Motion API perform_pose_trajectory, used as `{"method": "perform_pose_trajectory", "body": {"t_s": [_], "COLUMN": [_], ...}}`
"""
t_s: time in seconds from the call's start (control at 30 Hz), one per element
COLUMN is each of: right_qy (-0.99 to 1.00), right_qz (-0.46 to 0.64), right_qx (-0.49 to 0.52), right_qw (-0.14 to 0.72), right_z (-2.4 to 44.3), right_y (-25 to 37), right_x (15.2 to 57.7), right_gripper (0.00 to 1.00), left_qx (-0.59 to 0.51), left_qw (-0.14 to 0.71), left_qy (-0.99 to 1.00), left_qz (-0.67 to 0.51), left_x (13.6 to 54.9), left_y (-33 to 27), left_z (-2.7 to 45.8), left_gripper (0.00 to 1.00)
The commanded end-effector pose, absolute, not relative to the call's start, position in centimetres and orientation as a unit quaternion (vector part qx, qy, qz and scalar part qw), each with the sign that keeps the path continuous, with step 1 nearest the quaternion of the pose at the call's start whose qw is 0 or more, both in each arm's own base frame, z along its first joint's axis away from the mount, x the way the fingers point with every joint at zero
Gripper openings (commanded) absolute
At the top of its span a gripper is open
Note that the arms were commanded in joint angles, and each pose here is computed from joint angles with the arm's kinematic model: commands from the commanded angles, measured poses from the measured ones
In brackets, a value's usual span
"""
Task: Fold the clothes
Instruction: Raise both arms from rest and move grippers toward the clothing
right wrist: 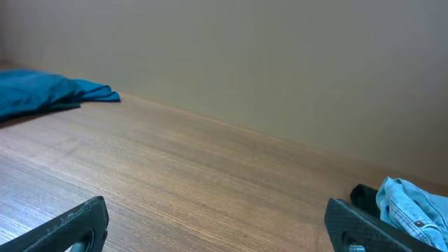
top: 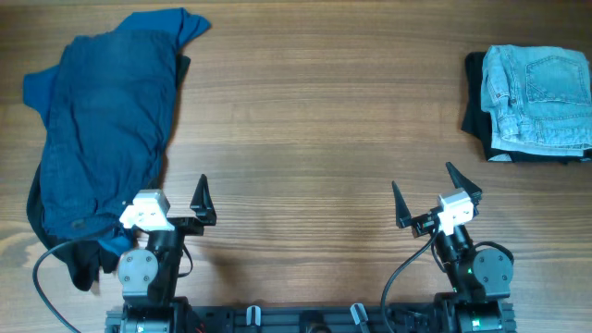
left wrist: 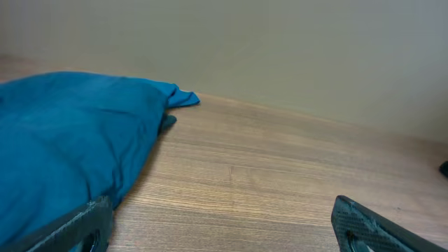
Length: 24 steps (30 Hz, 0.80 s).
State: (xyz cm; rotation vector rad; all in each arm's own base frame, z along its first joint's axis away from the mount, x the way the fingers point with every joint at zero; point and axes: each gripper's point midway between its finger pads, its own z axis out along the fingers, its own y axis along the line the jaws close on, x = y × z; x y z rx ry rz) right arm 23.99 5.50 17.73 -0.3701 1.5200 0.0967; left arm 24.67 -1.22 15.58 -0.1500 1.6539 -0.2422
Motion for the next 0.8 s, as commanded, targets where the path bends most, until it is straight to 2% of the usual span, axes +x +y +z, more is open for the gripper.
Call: {"method": "perform_pose_trajectory", "body": {"t_s": [0.0,0.57,0.77], "right_qy": [0.685,0.669,0.614], "right_qz": [0.043,0.028,0.014], "right_qx": [-0.153,-0.165,-0.168], "right_qw": [0.711,0.725,0.771], "right_z": [17.9,18.8,22.3], "right_y": [5.1,5.1,5.1], "right_x": [24.0,24.0,23.6], "right_gripper": [1.00,1.00,1.00], "left_qx": [-0.065,-0.065,-0.049], "left_qw": [0.665,0.665,0.695], "left_qy": [0.738,0.738,0.708], "left_qz": [-0.099,-0.099,-0.114], "left_x": [24.7,24.7,24.8], "left_y": [-1.1,-1.1,-1.7], "left_z": [15.2,15.2,17.4], "left_gripper": [1.00,1.00,1.00]}}
